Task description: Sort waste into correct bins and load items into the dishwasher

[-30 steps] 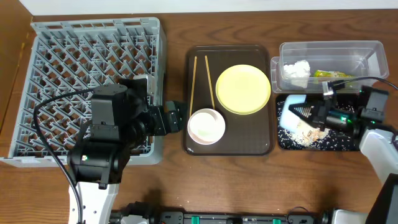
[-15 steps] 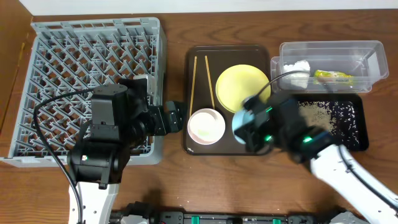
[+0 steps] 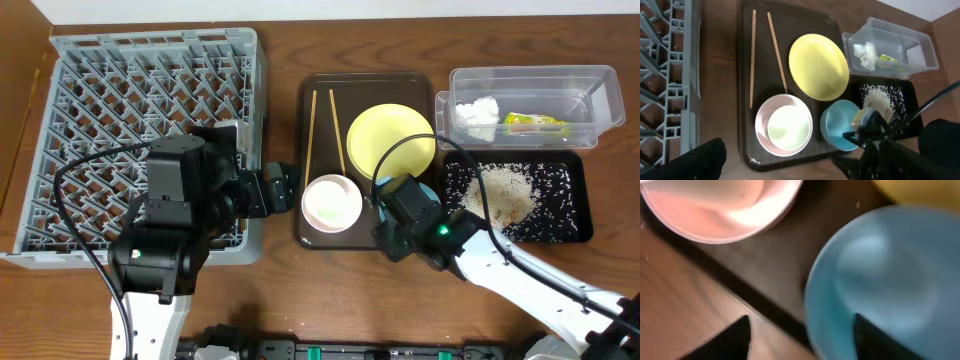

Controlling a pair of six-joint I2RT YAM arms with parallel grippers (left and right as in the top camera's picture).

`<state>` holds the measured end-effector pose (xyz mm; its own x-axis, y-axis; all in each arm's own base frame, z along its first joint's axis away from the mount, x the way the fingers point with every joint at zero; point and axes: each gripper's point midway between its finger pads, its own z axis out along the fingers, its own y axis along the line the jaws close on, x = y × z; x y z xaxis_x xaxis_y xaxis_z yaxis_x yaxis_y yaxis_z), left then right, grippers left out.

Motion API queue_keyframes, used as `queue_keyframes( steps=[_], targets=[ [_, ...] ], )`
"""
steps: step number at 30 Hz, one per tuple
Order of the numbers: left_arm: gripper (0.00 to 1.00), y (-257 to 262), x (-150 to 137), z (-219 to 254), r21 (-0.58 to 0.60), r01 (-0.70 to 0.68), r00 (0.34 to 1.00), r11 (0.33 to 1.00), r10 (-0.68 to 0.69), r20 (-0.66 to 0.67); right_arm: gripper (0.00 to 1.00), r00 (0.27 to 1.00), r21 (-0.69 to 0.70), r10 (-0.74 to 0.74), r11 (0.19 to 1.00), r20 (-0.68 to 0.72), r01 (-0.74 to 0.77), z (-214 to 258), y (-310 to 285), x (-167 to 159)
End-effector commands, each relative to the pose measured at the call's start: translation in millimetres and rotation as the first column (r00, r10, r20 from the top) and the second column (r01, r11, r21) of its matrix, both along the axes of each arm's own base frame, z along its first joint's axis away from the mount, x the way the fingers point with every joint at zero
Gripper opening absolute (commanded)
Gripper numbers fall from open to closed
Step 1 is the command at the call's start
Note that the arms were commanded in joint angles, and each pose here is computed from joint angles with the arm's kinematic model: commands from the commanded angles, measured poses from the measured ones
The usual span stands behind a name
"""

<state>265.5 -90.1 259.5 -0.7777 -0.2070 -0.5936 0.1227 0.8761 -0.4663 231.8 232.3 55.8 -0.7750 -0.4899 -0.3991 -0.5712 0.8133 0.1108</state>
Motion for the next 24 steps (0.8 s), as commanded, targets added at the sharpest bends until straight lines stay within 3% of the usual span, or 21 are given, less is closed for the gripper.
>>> queue_keyframes(
  steps=[1, 4, 10, 16, 20, 22, 24],
  targets=[
    [0.98, -0.9, 0.7, 7.3, -0.010, 0.000, 1.000, 1.000, 0.000, 0.015, 0.68, 0.999, 0.058, 0.036, 0.998, 0.029, -0.037, 45.9, 22.3, 12.1],
    [0.98, -1.1, 1.3, 8.1, -0.010, 0.000, 1.000, 1.000, 0.000, 0.019, 0.67, 1.000, 0.104, 0.000, 0.995, 0.022, -0.002, 89.9, 32.9, 19.4],
    [0.98, -0.4, -3.1, 4.4, -0.007, 0.000, 1.000, 1.000, 0.000, -0.004, 0.55, 0.999, 0.299, -0.038, 0.954, 0.003, 0.035, 133.8, 62.5, 30.4],
    [0.98, 2.8, -6.2, 9.6, -0.005, -0.022, 1.000, 1.000, 0.022, 0.015, 0.58, 0.998, 0.268, -0.065, 0.961, -0.016, 0.067, 98.1, 77.3, 52.0],
    [0.98, 23.3, -11.1, -1.8, 0.002, -0.204, 0.976, 0.979, 0.204, -0.076, 0.56, 0.992, 0.199, -0.097, 0.974, -0.080, 0.112, 51.2, 80.5, 62.4],
    [0.98, 30.9, -15.4, -9.3, 0.026, -0.255, 0.960, 0.967, 0.256, -0.115, 0.48, 0.988, 0.170, -0.095, 0.979, -0.124, 0.115, 24.5, 84.5, 62.8],
    [0.98, 31.4, -17.5, -11.5, 0.032, -0.255, 0.958, 0.966, 0.257, -0.126, 0.26, 0.984, 0.174, -0.079, 0.979, -0.158, 0.106, 13.7, 89.1, 59.7]
  ],
)
